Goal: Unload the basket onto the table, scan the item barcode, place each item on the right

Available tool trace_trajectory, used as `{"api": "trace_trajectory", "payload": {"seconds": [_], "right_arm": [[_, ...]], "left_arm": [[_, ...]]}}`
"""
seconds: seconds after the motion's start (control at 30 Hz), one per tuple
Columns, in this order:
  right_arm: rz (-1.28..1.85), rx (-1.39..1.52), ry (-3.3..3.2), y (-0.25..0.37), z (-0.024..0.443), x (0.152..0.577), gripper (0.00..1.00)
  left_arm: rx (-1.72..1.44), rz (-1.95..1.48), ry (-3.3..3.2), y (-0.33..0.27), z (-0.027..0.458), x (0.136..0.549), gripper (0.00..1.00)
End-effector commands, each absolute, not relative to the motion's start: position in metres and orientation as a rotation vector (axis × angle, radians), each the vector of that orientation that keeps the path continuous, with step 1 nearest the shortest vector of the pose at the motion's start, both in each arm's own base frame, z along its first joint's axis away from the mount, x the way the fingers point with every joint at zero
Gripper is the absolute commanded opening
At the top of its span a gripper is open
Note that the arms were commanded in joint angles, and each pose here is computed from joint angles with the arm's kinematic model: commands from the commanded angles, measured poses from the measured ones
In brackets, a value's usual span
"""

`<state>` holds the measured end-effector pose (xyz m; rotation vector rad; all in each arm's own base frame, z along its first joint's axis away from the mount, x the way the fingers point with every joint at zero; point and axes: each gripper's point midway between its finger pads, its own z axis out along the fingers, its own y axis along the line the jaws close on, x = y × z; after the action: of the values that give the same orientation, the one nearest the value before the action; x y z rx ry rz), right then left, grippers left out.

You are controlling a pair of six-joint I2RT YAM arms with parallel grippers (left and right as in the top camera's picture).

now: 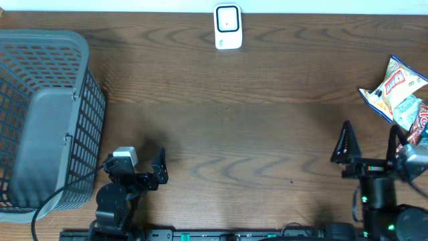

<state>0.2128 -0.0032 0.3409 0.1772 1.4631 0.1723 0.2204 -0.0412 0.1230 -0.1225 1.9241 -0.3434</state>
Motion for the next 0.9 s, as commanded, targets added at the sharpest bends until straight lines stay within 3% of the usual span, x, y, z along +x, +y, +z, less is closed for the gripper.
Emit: {"api": "trace_trajectory", "payload": {"seconds": [0.0, 0.3, 0.77, 0.87], "right_arm": [[0.173, 0.182, 1.384, -0.005, 0.320, 0.213, 0.99], [0.177, 0.170, 1.261, -0.006, 0.270, 0.229, 0.99], [0.141, 0.223, 1.631, -0.008, 0.157, 0.246, 0.99], [0.147, 0.213, 1.629, -0.006, 0.158, 0.246, 0.99]], "left_arm": [[-0.133, -0.343, 1.951, -0.041, 0.113, 0.219, 0.98], [-0.133, -0.343, 1.951, -0.041, 0.113, 0.219, 0.98], [-0.133, -0.343, 1.951, -0.041, 0.113, 0.219, 0.98], [-0.133, -0.343, 1.951, -0.041, 0.113, 0.219, 0.98]]}}
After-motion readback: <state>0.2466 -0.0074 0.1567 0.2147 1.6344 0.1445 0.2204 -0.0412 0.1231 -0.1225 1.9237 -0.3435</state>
